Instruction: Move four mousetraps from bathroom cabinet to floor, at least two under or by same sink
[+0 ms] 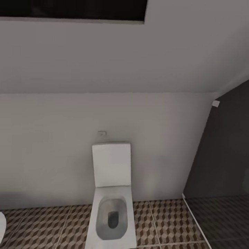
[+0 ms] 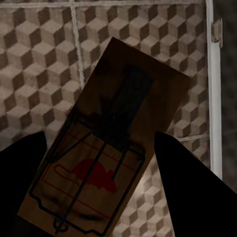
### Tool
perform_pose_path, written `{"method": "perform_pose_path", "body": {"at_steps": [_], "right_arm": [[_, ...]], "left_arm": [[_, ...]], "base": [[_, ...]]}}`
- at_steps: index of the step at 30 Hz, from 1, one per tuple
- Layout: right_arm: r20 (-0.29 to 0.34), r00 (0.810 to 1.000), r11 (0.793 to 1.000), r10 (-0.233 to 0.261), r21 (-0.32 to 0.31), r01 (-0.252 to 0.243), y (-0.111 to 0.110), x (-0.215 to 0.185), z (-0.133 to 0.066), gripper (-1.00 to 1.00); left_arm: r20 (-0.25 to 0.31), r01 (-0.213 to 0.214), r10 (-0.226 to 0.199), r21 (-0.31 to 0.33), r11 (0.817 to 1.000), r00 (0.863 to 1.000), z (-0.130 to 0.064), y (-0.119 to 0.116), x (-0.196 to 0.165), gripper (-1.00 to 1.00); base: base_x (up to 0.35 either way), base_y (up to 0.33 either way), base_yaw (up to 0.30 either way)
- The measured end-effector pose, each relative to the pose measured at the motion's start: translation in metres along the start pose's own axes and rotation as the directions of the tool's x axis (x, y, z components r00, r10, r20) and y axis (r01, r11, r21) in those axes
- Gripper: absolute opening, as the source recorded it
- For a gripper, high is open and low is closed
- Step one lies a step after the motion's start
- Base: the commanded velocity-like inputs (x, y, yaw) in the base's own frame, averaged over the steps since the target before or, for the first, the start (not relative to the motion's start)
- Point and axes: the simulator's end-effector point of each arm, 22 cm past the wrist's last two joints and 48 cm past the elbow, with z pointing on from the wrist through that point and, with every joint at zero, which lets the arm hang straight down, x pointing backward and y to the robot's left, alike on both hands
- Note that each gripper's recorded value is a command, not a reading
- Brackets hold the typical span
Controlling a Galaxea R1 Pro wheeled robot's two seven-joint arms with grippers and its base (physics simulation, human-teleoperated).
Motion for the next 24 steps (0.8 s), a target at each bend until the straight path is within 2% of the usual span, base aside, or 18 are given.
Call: {"method": "perform_pose_path", "body": {"at_steps": [9,19,24], "right_arm": [[0.001,1.000,1.000,0.000,0.001,0.000,-0.0006,0.0001,-0.0002,-1.00],[0.000,1.000,1.000,0.001,0.000,-0.001,-0.0004,0.0001,0.0000,-1.00],[0.000,1.000,1.000,0.001,0.001,-0.001,-0.0007,0.0002,-0.0002,-1.00]], "left_arm": [[0.002,-0.019,0.019,0.007,1.000,1.000,-0.0001,-0.0026,-0.0010,-1.00],[0.004,-0.020,0.020,0.011,1.000,1.000,0.0001,-0.0050,-0.0017,-1.00],[0.003,-0.021,0.021,0.015,1.000,1.000,-0.0002,-0.0071,-0.0003,-1.00]], "base": [[0.224,0.000,0.069],[0.067,0.000,0.004],[0.206,0.000,0.000]]}}
